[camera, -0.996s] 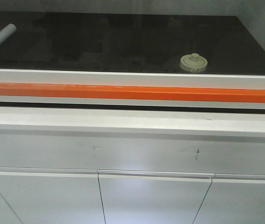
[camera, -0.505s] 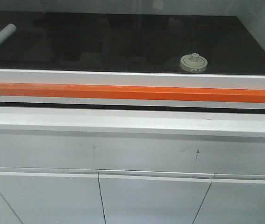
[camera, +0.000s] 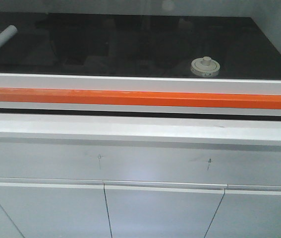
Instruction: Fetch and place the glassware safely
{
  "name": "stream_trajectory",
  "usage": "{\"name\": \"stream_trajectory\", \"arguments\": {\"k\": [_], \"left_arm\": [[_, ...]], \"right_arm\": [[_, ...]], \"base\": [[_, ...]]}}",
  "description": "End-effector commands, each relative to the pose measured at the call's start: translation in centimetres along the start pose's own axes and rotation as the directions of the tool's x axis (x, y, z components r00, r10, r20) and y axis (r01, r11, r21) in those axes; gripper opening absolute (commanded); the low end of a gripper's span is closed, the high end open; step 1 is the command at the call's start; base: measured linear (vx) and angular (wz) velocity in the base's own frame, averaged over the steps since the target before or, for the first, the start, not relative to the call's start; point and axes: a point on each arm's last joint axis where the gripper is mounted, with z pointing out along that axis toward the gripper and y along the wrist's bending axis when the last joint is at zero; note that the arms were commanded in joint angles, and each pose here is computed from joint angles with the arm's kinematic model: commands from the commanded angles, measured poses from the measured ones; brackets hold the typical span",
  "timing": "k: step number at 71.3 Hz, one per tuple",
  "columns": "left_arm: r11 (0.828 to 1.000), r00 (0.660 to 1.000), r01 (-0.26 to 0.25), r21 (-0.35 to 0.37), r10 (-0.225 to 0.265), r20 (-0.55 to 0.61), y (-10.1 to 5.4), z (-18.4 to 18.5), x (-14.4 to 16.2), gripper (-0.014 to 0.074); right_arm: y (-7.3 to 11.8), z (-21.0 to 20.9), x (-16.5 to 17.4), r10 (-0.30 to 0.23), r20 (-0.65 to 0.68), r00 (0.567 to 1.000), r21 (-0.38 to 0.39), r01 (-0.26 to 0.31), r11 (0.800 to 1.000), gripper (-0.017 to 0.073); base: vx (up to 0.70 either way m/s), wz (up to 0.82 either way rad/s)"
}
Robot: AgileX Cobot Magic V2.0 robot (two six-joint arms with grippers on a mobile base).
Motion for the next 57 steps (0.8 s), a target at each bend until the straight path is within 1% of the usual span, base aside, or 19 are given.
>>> {"name": "stream_trajectory", "arguments": {"k": [1,30,35,40,45,48,49,50,54,55,56,57], "left_arm": [[1.0,0.998,0.012,0.006,-0.012,0.057,0.0,0.0,0.2,-0.0007],[1.0,0.998,0.013,0.007,-0.013,0.068,0.0,0.0,0.1,-0.0007],[1.0,0.996,0.014,0.008,-0.015,0.088,-0.1,0.0,-0.1,-0.0007],[1.0,0.99,0.022,0.013,-0.023,0.138,-0.1,0.0,-0.6,-0.0007],[0.999,0.967,0.049,0.025,-0.053,0.248,-0.1,-0.3,-1.8,-0.0007],[0.997,0.936,0.061,0.037,-0.07,0.345,-0.1,-0.6,-2.7,-0.0007],[0.997,0.93,0.062,0.039,-0.072,0.36,-0.1,-0.6,-2.9,-0.0007],[0.997,0.912,0.06,0.043,-0.073,0.404,-0.1,-0.8,-3.3,-0.0007],[0.997,0.856,0.055,0.053,-0.075,0.511,-0.2,-1.3,-4.2,-0.0007],[0.997,0.835,0.055,0.056,-0.077,0.545,-0.1,-1.5,-4.6,-0.0007],[0.997,0.828,0.055,0.057,-0.078,0.555,-0.2,-1.5,-4.7,-0.0007],[0.997,0.81,0.057,0.061,-0.082,0.581,-0.1,-1.7,-5.0,-0.0007]], "right_arm": [[-0.1,0.0,-0.1,-0.012,0.067,0.998,0.012,0.011,1.0,-0.0003],[-0.1,0.0,-0.1,-0.009,0.069,0.998,0.012,0.008,1.0,-0.0003],[-0.1,-0.1,-0.2,0.026,0.083,0.996,0.011,-0.027,1.0,-0.0003],[-0.1,-0.1,-0.5,0.044,0.11,0.993,0.013,-0.045,0.999,-0.0003],[-0.2,-0.1,-0.9,0.042,0.155,0.987,0.017,-0.045,0.999,-0.0003],[-0.2,-0.2,-1.3,0.041,0.196,0.98,0.02,-0.046,0.999,-0.0003],[-0.3,-0.2,-1.5,0.04,0.214,0.976,0.022,-0.046,0.999,-0.0003],[-0.3,-0.3,-1.6,0.039,0.231,0.972,0.024,-0.045,0.999,-0.0003],[-0.4,-0.5,-2.5,0.036,0.321,0.946,0.031,-0.048,0.998,-0.0003],[-0.4,-0.6,-2.7,0.035,0.343,0.939,0.033,-0.049,0.998,-0.0003],[-0.4,-0.7,-2.9,0.034,0.362,0.932,0.035,-0.05,0.998,-0.0003],[-0.5,-0.7,-3.1,0.033,0.379,0.925,0.036,-0.05,0.998,-0.0003]], "base": [[0.0,0.0],[0.0,0.0],[0.0,0.0],[0.0,0.0],[0.0,0.0],[0.0,0.0],[0.0,0.0],[0.0,0.0],[0.0,0.0],[0.0,0.0],[0.0,0.0],[0.0,0.0]]}}
